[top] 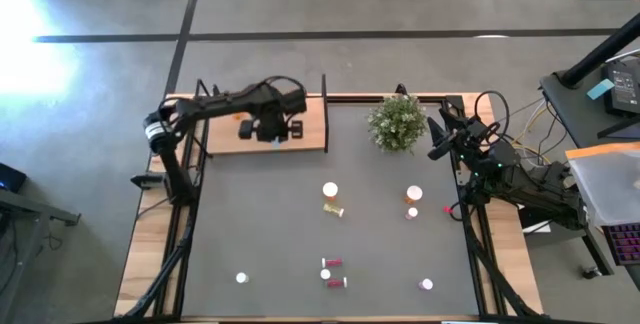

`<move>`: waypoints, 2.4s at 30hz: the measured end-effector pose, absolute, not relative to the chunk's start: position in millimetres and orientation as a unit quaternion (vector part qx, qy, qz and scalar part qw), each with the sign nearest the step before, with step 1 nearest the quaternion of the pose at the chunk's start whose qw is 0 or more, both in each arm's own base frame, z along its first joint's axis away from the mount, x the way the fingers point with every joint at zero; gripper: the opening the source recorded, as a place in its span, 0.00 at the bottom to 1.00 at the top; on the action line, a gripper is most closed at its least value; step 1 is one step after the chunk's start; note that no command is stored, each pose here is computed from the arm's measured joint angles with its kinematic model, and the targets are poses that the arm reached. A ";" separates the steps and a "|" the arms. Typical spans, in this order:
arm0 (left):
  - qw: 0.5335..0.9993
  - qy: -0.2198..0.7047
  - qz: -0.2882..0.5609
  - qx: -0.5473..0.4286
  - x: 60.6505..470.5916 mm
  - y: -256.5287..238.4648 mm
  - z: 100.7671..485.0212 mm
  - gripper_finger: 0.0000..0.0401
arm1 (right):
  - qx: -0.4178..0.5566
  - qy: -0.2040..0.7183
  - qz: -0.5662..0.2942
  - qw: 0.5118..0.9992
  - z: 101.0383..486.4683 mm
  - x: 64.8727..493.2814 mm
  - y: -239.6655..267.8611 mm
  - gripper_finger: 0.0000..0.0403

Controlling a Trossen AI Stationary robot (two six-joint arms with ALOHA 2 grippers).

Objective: Pick and place medicine bottles onto shelf by color
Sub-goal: Put the top small blue pill bottle on the shelf, then put the left large orange pill bottle on the shelf aligned with the other large orange pill bottle

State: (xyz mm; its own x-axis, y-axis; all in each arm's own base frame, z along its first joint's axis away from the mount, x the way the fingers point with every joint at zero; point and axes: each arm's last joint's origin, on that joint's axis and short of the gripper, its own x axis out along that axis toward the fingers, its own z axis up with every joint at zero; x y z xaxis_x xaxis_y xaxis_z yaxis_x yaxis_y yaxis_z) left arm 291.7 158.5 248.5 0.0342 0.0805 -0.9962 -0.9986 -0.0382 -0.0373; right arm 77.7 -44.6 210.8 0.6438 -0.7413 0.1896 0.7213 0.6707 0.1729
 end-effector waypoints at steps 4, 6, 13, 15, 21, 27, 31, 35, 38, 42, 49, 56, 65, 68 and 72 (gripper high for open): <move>0.516 0.455 0.525 -0.501 292.5 179.3 246.7 0.23 | 0.041 -0.123 -0.404 0.906 210.8 77.7 -44.5 0.62; 0.523 0.454 0.523 -0.497 294.4 187.4 244.8 0.23 | 0.041 -0.123 -0.404 0.906 210.7 77.7 -44.6 0.62; 0.535 0.466 0.513 -0.484 299.6 209.1 238.7 0.23 | 0.041 -0.123 -0.404 0.906 210.8 77.6 -44.6 0.62; 0.539 0.467 0.512 -0.479 298.7 214.4 239.0 0.23 | 0.041 -0.123 -0.404 0.906 210.8 77.7 -44.6 0.62; 0.547 0.461 0.512 -0.475 290.0 232.1 240.5 0.23 | 0.041 -0.123 -0.404 0.906 210.8 77.7 -44.6 0.62; 0.545 0.457 0.520 -0.473 278.0 247.0 240.8 0.23 | 0.041 -0.123 -0.404 0.906 210.7 77.7 -44.6 0.62; 0.557 0.452 0.523 -0.460 274.7 254.2 241.2 0.23 | 0.041 -0.123 -0.404 0.906 210.7 77.7 -44.6 0.62; 0.560 0.448 0.525 -0.459 273.4 257.1 241.3 0.23 | 0.041 -0.123 -0.404 0.906 210.8 77.7 -44.6 0.62; 0.566 0.451 0.522 -0.451 273.7 257.6 241.4 0.23 | 0.041 -0.123 -0.404 0.906 210.7 77.7 -44.6 0.62; 0.567 0.448 0.530 -0.443 273.5 258.5 241.4 0.23 | 0.041 -0.123 -0.404 0.906 210.8 77.7 -44.6 0.62; 0.567 0.448 0.532 -0.442 273.1 259.0 241.1 0.23 | 0.041 -0.123 -0.404 0.906 210.7 77.7 -44.6 0.62; 0.568 0.448 0.529 -0.444 273.2 258.9 240.7 0.31 | 0.041 -0.123 -0.404 0.906 210.7 77.7 -44.6 0.62; 0.583 0.429 0.529 -0.444 276.6 262.0 241.6 0.40 | 0.041 -0.123 -0.404 0.906 210.8 77.7 -44.6 0.62; 0.585 0.426 0.528 -0.444 275.0 260.5 245.6 0.42 | 0.041 -0.123 -0.404 0.906 210.7 77.7 -44.6 0.62; 0.596 0.411 0.532 -0.439 272.7 258.3 256.8 0.46 | 0.041 -0.123 -0.404 0.906 210.7 77.7 -44.6 0.62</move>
State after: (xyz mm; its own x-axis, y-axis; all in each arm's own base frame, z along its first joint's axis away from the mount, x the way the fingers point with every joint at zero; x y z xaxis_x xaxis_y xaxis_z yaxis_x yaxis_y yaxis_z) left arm 272.7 258.3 256.8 0.0969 0.2736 -0.9570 -0.9950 0.0484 -0.0869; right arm 77.7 -44.6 210.7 0.6438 -0.7414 0.1895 0.7213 0.6706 0.1730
